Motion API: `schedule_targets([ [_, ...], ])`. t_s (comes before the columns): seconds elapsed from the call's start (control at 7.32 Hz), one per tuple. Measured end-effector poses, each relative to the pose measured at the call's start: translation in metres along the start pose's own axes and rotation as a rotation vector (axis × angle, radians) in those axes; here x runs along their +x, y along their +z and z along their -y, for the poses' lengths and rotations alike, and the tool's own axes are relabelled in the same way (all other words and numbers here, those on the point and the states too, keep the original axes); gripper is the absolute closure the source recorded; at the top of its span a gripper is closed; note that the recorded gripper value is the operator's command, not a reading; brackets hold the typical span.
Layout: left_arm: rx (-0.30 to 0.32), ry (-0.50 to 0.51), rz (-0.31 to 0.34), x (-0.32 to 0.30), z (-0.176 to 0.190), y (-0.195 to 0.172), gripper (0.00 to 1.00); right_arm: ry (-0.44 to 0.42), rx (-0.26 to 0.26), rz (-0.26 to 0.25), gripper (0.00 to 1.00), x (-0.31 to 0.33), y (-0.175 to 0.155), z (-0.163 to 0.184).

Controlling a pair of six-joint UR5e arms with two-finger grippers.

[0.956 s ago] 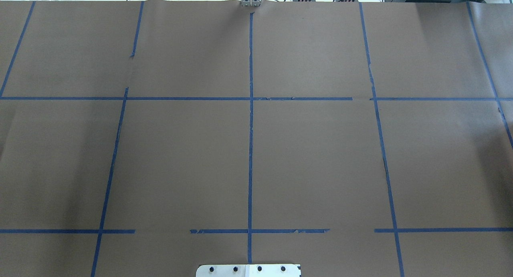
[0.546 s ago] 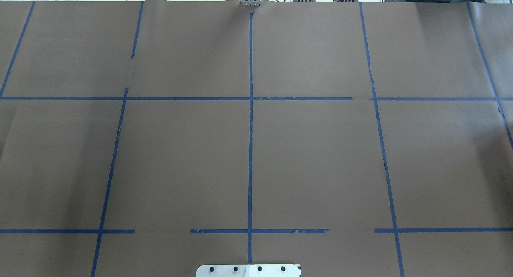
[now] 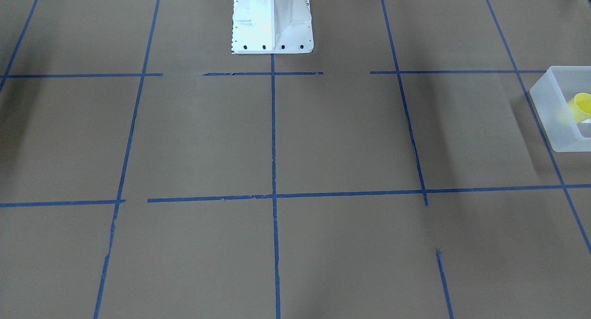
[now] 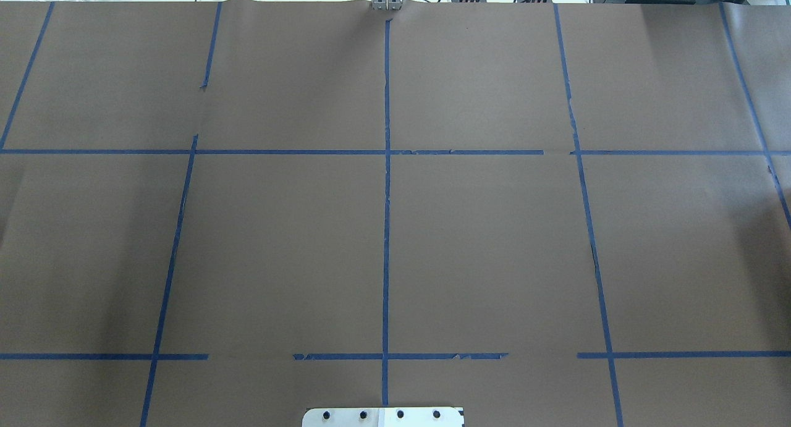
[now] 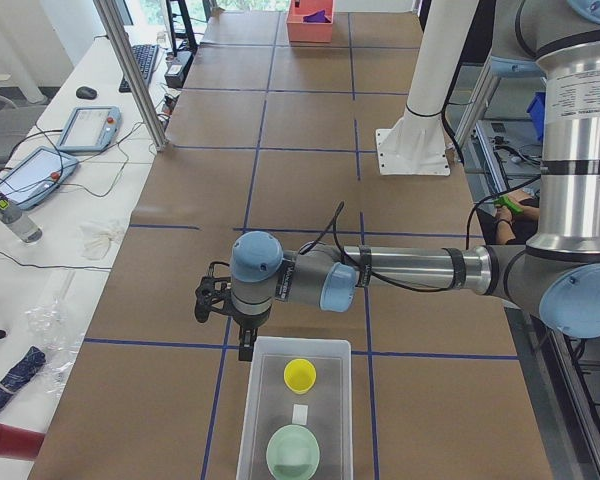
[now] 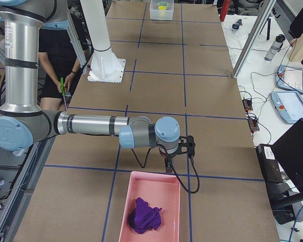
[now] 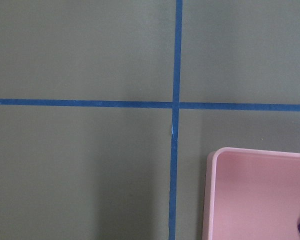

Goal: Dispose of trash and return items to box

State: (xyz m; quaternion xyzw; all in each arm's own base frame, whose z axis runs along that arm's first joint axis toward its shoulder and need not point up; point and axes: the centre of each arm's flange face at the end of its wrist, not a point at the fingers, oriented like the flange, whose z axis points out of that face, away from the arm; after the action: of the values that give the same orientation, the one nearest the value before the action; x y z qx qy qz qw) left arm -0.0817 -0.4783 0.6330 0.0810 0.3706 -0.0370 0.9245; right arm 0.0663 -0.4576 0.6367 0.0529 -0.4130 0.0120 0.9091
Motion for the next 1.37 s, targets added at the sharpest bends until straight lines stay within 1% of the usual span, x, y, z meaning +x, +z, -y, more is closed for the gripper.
schedule_targets([
  [0.68,-0.002,0.002,-0.003,0.002,0.0,0.001,0.0,0.007,0.003,-0.003,0.0,0.005,-0.002,-0.002],
  [1.09,-0.037,0.029,-0.041,0.019,-0.002,0.015,0.0,0.005,0.004,-0.003,0.0,0.004,-0.002,-0.002],
  [1.37,-0.042,0.032,-0.044,0.021,-0.004,0.017,0.0,0.005,0.005,-0.003,0.0,0.004,-0.002,-0.001],
])
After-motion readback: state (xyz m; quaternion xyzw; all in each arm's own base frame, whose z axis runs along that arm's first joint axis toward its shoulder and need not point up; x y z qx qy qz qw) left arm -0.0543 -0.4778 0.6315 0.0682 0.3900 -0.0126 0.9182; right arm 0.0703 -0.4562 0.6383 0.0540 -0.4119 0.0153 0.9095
